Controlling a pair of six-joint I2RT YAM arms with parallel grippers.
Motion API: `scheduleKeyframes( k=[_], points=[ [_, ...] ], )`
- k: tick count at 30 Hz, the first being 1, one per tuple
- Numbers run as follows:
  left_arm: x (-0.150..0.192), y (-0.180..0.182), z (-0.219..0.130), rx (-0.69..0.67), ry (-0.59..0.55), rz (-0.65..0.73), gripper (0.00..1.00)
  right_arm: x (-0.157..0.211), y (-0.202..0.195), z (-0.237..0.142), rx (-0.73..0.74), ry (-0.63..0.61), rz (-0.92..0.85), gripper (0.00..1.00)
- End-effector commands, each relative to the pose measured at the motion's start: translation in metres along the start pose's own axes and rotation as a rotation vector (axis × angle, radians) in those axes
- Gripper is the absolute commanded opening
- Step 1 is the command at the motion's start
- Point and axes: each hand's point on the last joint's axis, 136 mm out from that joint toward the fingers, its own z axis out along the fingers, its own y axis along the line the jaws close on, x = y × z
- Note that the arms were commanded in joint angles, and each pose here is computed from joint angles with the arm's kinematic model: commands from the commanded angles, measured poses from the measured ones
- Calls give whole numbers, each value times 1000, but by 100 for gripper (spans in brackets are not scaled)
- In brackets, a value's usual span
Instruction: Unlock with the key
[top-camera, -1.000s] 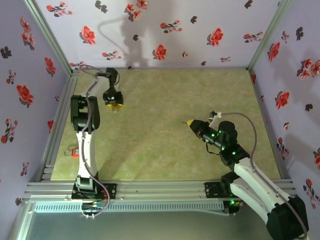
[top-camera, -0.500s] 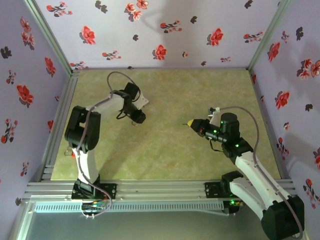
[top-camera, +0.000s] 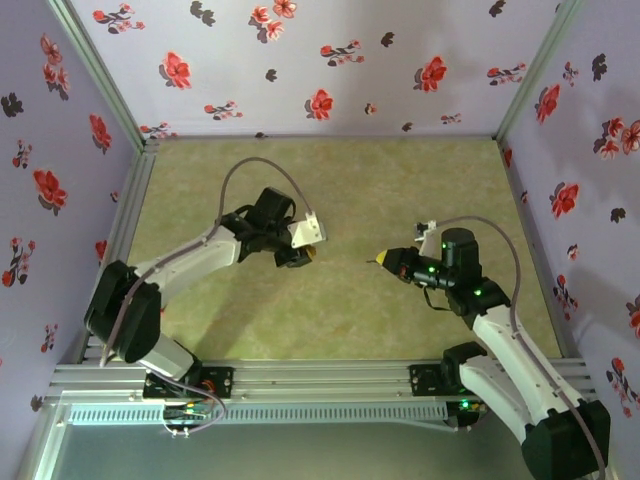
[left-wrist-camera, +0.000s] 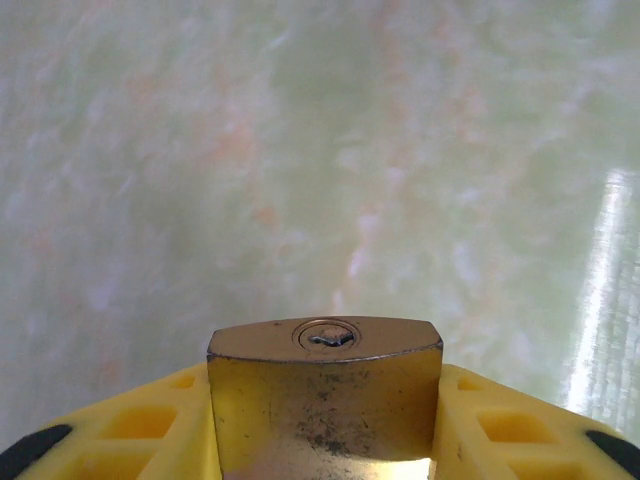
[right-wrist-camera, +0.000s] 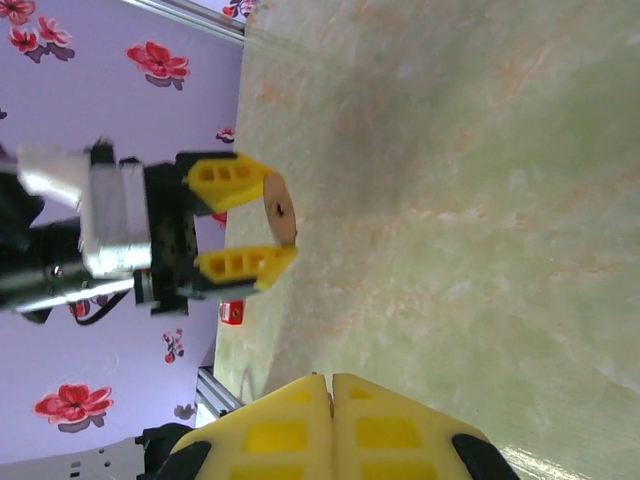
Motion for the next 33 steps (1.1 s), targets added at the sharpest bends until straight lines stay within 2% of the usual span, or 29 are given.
scheduleKeyframes(
  k=[1, 5, 8, 16, 33],
  points=[
    [-37, 3, -16, -70, -126, 200, 3, -1, 22, -6, -74, 13, -59, 0],
    [-53, -22, -18, -69, -146, 364, 1, 1, 40, -7, -152, 31, -87, 0],
    [-68, -32, -22, -71, -179, 407, 0, 6, 53, -9, -185, 31, -131, 0],
    [-109, -48, -37, -72, -292, 443, 0, 20, 58, -2, -161, 20, -206, 0],
    [-125, -54, -49, -64, -368, 393, 0, 19, 47, 6, -138, -7, -203, 0]
  ],
)
